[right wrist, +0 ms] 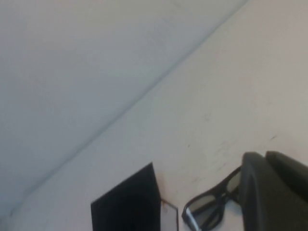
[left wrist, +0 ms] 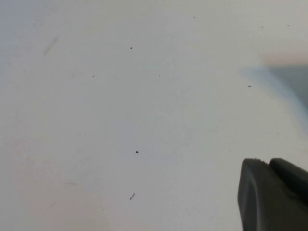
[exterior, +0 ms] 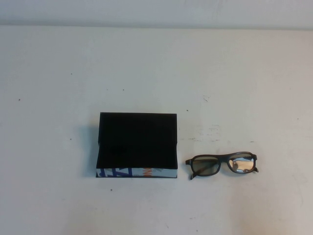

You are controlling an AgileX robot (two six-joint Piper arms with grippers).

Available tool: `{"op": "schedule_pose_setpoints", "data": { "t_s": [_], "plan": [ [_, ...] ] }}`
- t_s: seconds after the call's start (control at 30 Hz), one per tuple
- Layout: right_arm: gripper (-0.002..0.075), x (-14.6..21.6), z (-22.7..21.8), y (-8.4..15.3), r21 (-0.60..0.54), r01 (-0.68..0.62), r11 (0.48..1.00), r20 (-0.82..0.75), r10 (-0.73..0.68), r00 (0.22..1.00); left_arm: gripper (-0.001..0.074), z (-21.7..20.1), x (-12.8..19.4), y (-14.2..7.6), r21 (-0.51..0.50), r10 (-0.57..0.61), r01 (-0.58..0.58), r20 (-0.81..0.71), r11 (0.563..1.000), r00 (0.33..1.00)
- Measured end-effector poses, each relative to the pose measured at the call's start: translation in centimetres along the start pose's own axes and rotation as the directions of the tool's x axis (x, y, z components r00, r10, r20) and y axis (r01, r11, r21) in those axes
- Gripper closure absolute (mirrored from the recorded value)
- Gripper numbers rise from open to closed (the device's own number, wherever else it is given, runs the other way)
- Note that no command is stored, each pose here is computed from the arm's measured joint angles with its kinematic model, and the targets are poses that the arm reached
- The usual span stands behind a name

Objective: Return glasses to glasses case

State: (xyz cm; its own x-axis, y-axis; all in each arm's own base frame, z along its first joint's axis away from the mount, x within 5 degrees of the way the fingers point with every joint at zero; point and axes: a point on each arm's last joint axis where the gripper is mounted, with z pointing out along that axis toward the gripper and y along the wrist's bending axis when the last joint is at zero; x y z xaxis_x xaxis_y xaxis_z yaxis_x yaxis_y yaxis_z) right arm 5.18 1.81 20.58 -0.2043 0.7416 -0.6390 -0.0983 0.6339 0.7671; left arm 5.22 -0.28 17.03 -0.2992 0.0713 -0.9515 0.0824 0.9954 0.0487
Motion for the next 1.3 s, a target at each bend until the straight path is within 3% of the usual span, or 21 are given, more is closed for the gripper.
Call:
{"op": "schedule_pose_setpoints", "data": {
  "t_s": [0.17, 0.27, 0.57, 0.73, 1.0, 1.17, 1.3],
  "plan": [
    [0.0737, -1.8, 0.0, 4.6, -0.04, 0.156, 0.987, -0.231, -0.161, 0.96, 0.0738, 0.0, 0.0, 0.0, 0.0, 0.0, 0.0, 0.0, 1.0, 1.0],
    [0.0737, -3.0, 1.1, 6.7, -0.053, 0.278, 0.959, -0.403, -0.275, 0.873, 0.0738, 0.0, 0.0, 0.0, 0.0, 0.0, 0.0, 0.0, 1.0, 1.0],
    [0.0737, -5.0, 7.0, 7.7, -0.087, 0.488, 0.868, -0.748, -0.381, 0.543, 0.0738, 0.0, 0.0, 0.0, 0.0, 0.0, 0.0, 0.0, 1.0, 1.0],
    [0.0737, -4.2, 10.0, 8.2, -0.24, 0.534, 0.811, -0.803, -0.475, 0.361, 0.0738, 0.0, 0.0, 0.0, 0.0, 0.0, 0.0, 0.0, 1.0, 1.0],
    [0.0737, -0.7, 14.7, 10.6, -0.582, 0.582, 0.568, -0.722, -0.69, -0.049, 0.0738, 0.0, 0.0, 0.0, 0.0, 0.0, 0.0, 0.0, 1.0, 1.0],
    [0.0728, 0.6, 18.5, 11.5, -0.772, 0.546, 0.325, -0.529, -0.805, -0.27, 0.0738, 0.0, 0.0, 0.0, 0.0, 0.0, 0.0, 0.0, 1.0, 1.0],
    [0.0636, 1.3, 20.8, 11.1, -0.88, 0.457, 0.129, -0.343, -0.839, -0.422, 0.0738, 0.0, 0.0, 0.0, 0.0, 0.0, 0.0, 0.0, 1.0, 1.0]
  ]
}}
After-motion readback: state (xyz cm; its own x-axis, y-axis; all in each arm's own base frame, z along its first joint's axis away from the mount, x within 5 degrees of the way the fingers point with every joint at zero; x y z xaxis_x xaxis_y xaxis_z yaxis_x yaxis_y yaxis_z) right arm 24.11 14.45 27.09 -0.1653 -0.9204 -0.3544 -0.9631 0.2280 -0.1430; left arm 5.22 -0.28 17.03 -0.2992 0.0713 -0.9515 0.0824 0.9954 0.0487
